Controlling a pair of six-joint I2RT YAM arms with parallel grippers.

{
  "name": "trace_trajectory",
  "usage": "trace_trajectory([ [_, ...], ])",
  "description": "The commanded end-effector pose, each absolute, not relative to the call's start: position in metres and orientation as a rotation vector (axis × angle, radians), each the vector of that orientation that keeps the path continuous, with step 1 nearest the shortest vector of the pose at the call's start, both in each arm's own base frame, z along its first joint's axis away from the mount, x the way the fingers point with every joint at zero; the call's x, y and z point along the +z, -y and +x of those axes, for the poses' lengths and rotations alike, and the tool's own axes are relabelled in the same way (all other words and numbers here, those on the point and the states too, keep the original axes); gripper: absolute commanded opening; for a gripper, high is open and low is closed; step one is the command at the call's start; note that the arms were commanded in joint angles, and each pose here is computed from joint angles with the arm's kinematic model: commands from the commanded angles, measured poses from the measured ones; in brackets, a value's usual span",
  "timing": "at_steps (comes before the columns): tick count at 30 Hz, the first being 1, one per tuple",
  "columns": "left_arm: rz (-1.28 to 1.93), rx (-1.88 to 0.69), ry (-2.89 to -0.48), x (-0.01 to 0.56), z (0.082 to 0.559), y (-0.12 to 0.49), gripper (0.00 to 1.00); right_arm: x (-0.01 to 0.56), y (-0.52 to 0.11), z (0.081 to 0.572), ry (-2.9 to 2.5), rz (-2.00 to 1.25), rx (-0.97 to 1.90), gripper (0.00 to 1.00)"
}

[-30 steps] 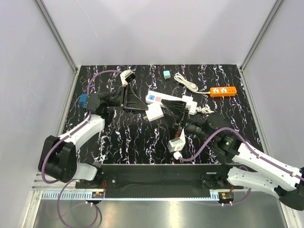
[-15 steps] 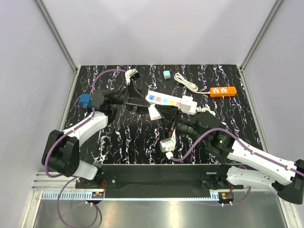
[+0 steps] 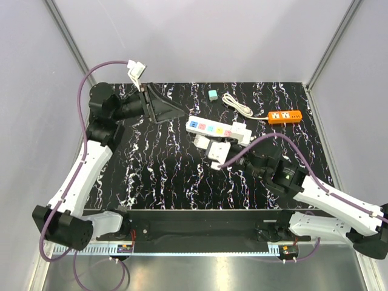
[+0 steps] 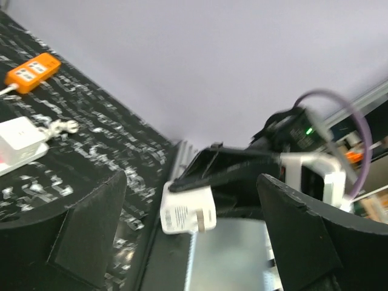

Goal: Insert the plug

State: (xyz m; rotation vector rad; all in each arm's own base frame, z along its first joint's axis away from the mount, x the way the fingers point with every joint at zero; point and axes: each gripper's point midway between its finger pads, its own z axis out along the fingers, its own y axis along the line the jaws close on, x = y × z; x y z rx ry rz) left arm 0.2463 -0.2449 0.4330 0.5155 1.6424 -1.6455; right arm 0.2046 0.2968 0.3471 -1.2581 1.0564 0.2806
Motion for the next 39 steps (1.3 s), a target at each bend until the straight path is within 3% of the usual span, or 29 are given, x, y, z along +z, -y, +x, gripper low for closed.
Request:
trace_trajectory([
  [1, 0.614, -1.5, -1.714, 0.392, 0.242, 0.244, 0.93, 0.353, -0.29, 0.203, -1.284, -1.072, 0.429, 0.0],
  [6, 0.652, -1.466, -1.84, 0.349, 0.228, 0.246, 0.99, 0.349, -0.298, 0.203, -1.309, -1.063, 0.471, 0.0],
  [17, 0.683, -1.566, -1.947, 0.31, 0.21, 0.259, 0.99, 0.344, -0.319, 0.208, -1.329, -1.081, 0.506, 0.0],
  [31, 0.622, -1.774, -1.936, 0.311, 0.205, 0.278, 0.97, 0.341, -0.339, 0.206, -1.313, -1.117, 0.574, 0.0],
  [35, 0.606, -1.818, -1.946, 0.31, 0.205, 0.281, 0.71, 0.339, -0.343, 0.204, -1.307, -1.118, 0.598, 0.0],
  [36, 0.613, -1.828, -1.927, 0.309, 0.205, 0.281, 0.51, 0.339, -0.343, 0.204, -1.306, -1.114, 0.599, 0.0],
  [39, 0.608, -1.894, -1.898, 0.312, 0.199, 0.281, 0.24, 0.34, -0.34, 0.207, -1.315, -1.083, 0.594, 0.03],
])
